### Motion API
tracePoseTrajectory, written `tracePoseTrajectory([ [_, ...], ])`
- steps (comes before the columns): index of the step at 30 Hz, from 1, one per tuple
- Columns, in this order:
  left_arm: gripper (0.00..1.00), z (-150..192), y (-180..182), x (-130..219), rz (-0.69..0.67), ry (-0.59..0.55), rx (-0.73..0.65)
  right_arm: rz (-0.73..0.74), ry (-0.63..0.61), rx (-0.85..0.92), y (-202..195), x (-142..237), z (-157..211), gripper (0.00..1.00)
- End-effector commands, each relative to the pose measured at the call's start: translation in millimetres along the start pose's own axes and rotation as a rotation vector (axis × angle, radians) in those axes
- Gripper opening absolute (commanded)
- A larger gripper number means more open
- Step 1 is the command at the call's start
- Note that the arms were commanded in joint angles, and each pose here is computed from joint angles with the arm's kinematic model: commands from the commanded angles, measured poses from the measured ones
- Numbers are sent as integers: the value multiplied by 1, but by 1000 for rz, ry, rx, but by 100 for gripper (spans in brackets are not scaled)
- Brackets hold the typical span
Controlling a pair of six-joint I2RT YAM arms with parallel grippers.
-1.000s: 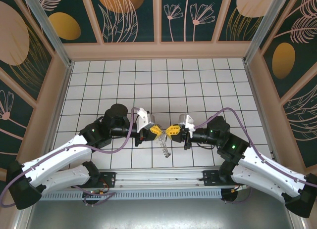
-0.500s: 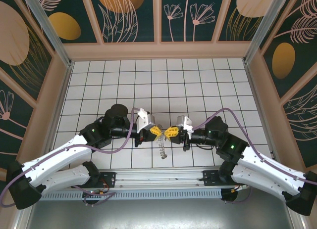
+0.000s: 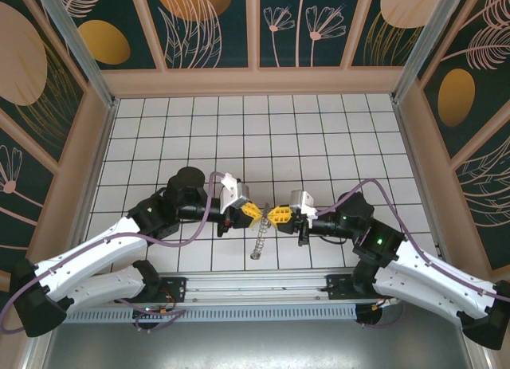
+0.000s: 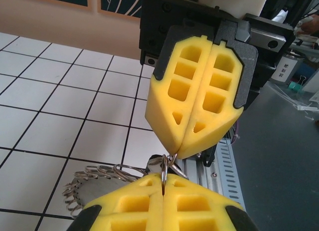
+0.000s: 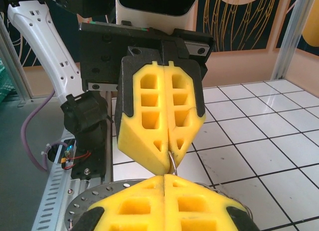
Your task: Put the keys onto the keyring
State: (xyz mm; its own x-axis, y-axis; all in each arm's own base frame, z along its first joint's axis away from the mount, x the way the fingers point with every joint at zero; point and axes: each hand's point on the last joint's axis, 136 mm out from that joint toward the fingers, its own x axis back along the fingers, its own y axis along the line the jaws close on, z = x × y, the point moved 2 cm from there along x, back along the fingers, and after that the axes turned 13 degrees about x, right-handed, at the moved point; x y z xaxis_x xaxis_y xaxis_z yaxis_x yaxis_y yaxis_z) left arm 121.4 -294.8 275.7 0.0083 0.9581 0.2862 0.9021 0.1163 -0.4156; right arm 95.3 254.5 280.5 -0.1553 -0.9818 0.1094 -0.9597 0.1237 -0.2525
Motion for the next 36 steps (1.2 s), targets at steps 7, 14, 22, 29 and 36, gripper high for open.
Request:
tracePoseTrajectory([
  [7,0,-33,-15,9,29,-108,-56,-26,-15,32,9,-2,-2,0],
  [14,0,-34,-16,10,32,-119,-58,-32,-15,18,11,-1,-2,16],
  [22,0,-37,-17,13,34,-163,-79,10,-81,32,7,9,-19,23],
  [29,0,-39,-23,18,64,-223,-103,205,-152,50,-16,34,-42,21],
  [36,0,-36,-31,22,103,-242,-124,217,-141,41,-25,29,-51,16],
])
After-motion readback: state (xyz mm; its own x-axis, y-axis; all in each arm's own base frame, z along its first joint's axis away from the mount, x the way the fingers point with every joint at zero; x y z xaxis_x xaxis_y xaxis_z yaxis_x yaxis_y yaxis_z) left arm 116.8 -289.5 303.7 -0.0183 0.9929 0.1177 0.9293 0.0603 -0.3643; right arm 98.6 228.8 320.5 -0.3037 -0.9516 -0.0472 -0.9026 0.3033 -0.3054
